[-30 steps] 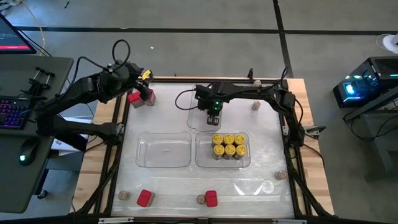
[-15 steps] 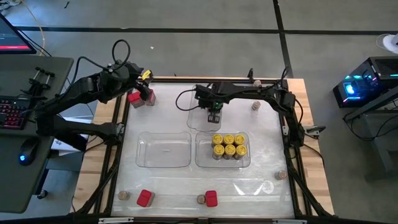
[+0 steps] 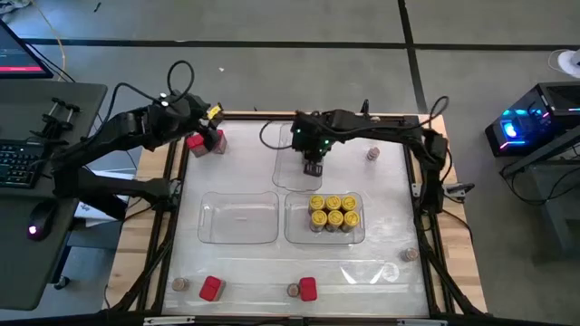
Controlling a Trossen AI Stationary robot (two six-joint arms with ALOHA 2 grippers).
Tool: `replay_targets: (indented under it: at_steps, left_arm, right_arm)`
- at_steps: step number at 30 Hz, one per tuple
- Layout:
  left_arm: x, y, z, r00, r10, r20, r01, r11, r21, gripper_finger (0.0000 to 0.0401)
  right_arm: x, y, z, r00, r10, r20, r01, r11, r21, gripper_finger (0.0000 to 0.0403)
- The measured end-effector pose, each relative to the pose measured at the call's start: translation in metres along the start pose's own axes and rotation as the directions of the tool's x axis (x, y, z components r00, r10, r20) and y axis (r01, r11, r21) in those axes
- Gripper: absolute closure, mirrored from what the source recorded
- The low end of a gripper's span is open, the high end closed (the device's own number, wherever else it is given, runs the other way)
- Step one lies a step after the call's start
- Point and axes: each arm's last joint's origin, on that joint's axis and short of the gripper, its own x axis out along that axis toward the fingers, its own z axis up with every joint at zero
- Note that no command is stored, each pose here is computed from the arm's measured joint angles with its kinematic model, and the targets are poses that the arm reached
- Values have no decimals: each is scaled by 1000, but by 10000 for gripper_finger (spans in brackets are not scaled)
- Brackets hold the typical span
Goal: Sort spices by type
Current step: Put the red seasoning can into the top transparent bin
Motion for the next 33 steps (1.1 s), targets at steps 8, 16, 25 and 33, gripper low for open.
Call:
replay_targets:
  at_steps: [8,16,25,33]
  left_arm:
    - [67,7,-1,973,4,-231,-50,979,-195,153]
    - [174,35,-52,697,-26,-717,-207,949,-236,153]
    - [208,47,-69,645,-96,-758,-236,918,-317,153]
    - [204,67,-78,600,-107,-793,-313,880,-356,153]
  right_arm:
    - [-50,-22,4,965,-77,252,13,969,246,402]
    - [-71,-36,-2,947,-104,304,-2,945,328,402]
    - [-71,-36,-2,947,-63,314,-41,948,316,402]
    - [-70,-36,-4,954,-54,294,-44,948,317,402]
